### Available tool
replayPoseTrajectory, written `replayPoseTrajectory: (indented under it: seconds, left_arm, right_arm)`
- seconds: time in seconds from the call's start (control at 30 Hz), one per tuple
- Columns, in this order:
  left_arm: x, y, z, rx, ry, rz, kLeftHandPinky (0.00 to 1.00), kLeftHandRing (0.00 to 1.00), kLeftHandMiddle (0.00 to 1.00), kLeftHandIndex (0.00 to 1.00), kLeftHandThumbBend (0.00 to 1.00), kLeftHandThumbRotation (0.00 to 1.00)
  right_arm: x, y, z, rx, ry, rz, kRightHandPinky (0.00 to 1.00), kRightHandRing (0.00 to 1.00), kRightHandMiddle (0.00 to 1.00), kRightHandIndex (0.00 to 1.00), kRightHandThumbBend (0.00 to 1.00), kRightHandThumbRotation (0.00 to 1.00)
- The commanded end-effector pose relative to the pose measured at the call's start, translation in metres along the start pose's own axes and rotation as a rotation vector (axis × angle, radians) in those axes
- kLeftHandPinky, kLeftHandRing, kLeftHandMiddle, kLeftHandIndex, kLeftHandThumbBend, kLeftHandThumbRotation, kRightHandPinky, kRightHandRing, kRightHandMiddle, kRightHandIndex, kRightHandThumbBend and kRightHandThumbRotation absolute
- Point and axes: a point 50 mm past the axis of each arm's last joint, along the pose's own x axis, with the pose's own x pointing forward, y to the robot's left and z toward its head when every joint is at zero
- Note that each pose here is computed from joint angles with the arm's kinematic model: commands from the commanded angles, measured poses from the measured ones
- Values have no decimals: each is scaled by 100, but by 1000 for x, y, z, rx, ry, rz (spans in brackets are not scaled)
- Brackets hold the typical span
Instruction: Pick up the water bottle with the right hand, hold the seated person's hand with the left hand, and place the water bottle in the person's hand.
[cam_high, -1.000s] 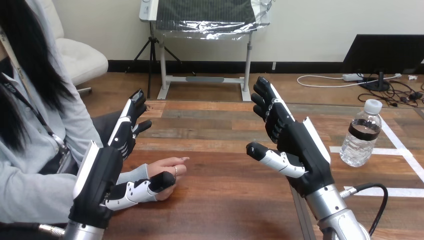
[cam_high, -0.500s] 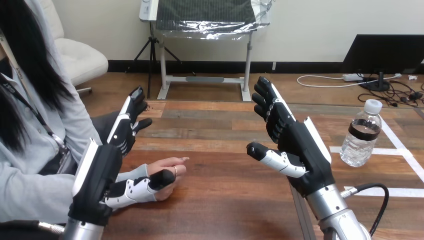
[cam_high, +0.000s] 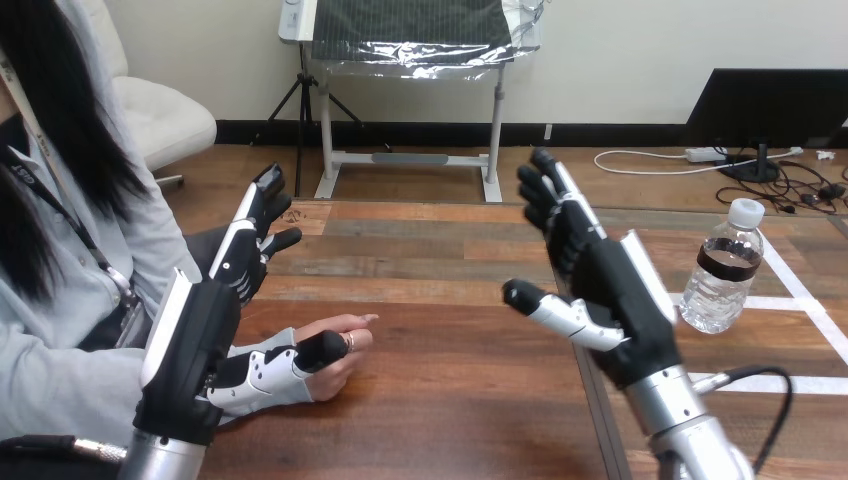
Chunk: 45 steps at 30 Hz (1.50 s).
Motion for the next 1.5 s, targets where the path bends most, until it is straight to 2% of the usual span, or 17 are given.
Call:
replayPoseTrajectory:
  seconds: [0.0, 0.23, 0.37, 0.87, 1.47]
  left_arm:
    - [18, 3, 7, 14, -79, 29, 87, 96, 100, 98, 100, 61]
    - [17, 3, 6, 12, -76, 35, 87, 97, 100, 98, 100, 61]
    - [17, 2, 6, 5, -75, 37, 88, 97, 100, 98, 100, 61]
    - [18, 0, 4, -2, -81, 34, 88, 97, 100, 99, 100, 61]
    - [21, 3, 3, 9, -88, 29, 87, 97, 100, 98, 100, 62]
  right_arm:
    - [29, -27, 26, -88, -123, -46, 97, 97, 97, 100, 100, 54]
    - [34, -41, 30, -88, -117, -87, 89, 95, 96, 99, 100, 54]
    - [38, -50, 34, -97, -117, -109, 88, 94, 95, 99, 100, 53]
    - [47, -84, 48, -149, -115, -210, 96, 96, 94, 99, 100, 50]
    - [55, -115, 65, -190, -126, -327, 96, 97, 95, 98, 100, 51]
